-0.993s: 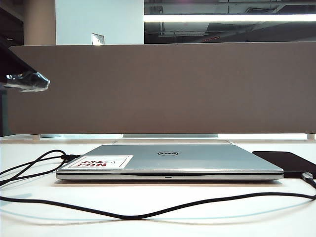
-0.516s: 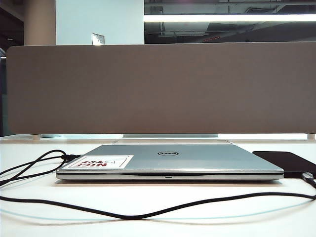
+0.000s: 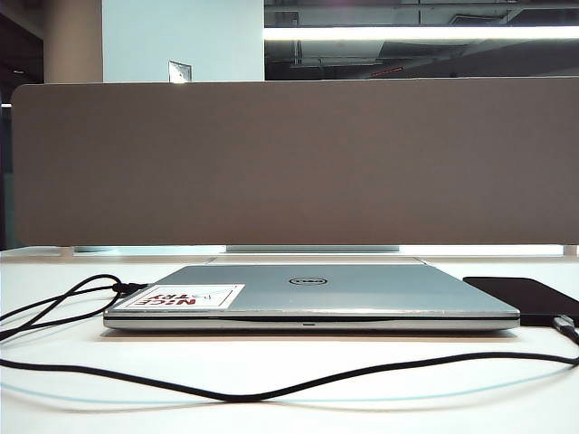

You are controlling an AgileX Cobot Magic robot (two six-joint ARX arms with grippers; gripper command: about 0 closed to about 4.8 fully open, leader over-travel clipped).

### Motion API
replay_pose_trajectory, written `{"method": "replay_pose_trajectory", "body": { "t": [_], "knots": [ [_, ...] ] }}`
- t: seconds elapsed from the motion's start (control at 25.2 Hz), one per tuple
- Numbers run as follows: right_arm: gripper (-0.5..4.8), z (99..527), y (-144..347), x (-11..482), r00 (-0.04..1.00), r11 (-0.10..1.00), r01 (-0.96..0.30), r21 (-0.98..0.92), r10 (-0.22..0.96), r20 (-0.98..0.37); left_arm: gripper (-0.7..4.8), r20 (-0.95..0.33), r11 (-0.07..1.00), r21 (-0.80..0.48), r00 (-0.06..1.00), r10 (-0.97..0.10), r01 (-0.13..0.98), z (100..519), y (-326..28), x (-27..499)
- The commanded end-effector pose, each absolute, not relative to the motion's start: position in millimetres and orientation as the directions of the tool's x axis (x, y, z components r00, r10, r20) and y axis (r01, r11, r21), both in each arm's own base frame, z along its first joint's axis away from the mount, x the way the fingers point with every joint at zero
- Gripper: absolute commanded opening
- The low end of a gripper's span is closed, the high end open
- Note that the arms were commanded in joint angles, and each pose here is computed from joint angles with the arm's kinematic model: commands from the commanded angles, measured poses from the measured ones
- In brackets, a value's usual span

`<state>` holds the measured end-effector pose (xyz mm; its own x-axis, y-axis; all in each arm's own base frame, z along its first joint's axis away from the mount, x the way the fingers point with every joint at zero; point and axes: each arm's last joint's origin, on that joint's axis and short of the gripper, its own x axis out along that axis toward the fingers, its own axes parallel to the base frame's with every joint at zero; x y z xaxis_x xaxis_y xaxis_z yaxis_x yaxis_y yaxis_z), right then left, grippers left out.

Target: Pick up the charging cable and the phone, plug the charging cable into the charging port on the phone, and finally place them back on the table.

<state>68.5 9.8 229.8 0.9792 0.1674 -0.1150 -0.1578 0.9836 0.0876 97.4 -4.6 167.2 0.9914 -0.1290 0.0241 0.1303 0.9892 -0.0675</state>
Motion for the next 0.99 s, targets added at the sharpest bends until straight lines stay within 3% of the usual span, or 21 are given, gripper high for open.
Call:
{"method": "replay_pose_trajectory", "body": {
  "t": [0.04, 0.99],
  "knots": [
    [-0.05, 232.5, 9.8, 68.2, 0.981, 0.983, -0.159, 0.09, 0.168, -0.094, -0.06, 0.048, 0.991, 0.017, 0.99, -0.131, 0.13, 170.5, -4.6, 97.1],
    [-0.05, 232.5, 9.8, 68.1, 0.981, 0.983, -0.16, 0.09, 0.168, -0.093, -0.05, 0.048, 0.991, 0.032, 0.99, -0.132, 0.131, 170.6, -4.7, 97.1]
  ]
}}
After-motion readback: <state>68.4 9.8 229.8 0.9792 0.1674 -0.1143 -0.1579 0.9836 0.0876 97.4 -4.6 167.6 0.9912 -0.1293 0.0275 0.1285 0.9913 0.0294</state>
